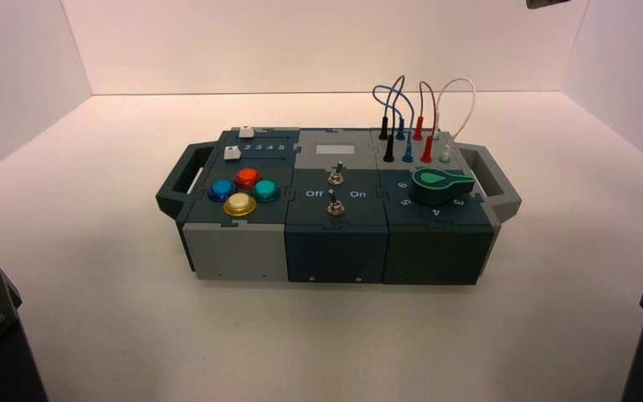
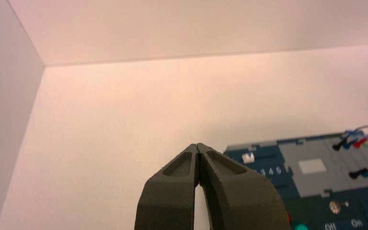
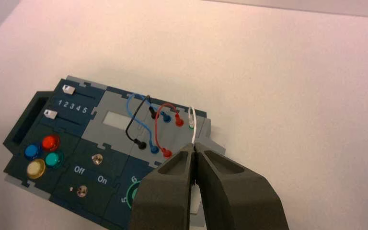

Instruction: Move the bottom slider to position 3.

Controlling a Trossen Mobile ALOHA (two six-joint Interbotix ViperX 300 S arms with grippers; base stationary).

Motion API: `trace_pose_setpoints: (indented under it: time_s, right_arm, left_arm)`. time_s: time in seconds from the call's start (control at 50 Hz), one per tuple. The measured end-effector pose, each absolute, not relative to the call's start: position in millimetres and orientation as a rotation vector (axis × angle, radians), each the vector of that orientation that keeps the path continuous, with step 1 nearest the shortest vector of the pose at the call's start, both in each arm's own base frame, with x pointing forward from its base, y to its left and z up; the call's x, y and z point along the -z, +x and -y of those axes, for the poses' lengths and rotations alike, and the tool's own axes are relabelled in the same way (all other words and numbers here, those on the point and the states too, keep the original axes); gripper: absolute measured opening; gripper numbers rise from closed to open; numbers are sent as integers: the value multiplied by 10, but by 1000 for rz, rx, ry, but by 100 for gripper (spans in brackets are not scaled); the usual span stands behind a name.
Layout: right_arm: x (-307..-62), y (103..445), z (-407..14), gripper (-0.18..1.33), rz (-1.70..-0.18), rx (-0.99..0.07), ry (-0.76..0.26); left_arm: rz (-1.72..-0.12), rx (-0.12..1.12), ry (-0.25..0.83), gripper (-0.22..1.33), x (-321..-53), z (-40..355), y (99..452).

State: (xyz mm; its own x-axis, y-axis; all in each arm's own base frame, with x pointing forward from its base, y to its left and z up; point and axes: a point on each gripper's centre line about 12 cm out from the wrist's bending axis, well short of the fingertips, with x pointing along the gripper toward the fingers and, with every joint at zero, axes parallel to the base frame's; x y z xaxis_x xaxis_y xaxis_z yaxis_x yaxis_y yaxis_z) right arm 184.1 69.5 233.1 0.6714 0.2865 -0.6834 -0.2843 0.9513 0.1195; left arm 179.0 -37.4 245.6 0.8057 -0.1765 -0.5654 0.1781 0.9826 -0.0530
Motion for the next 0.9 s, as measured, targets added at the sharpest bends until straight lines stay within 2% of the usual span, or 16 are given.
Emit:
trace_pose_setpoints:
  time_s: [0.34,0.46,0.62,0.9]
  right_arm:
    - [-2156,1820,-742,-15,-920,-329,9]
    - [-2045,1810,-866,-15,-997,-383,-39]
    - [-1977,1797,-1107,-15,-1052,-472,-88]
    - [-1986,1780,-1300,-15,-1069,-537,-88]
  left_arm:
    - [-992,334,124,-16,-2191,715,1792]
    - [-1103,365,174,-16,-2109,816,1838]
    - [-1176,373,207,-16,-2074,858,1909]
    - [-1272,371,231,-16,-2063,850,1876]
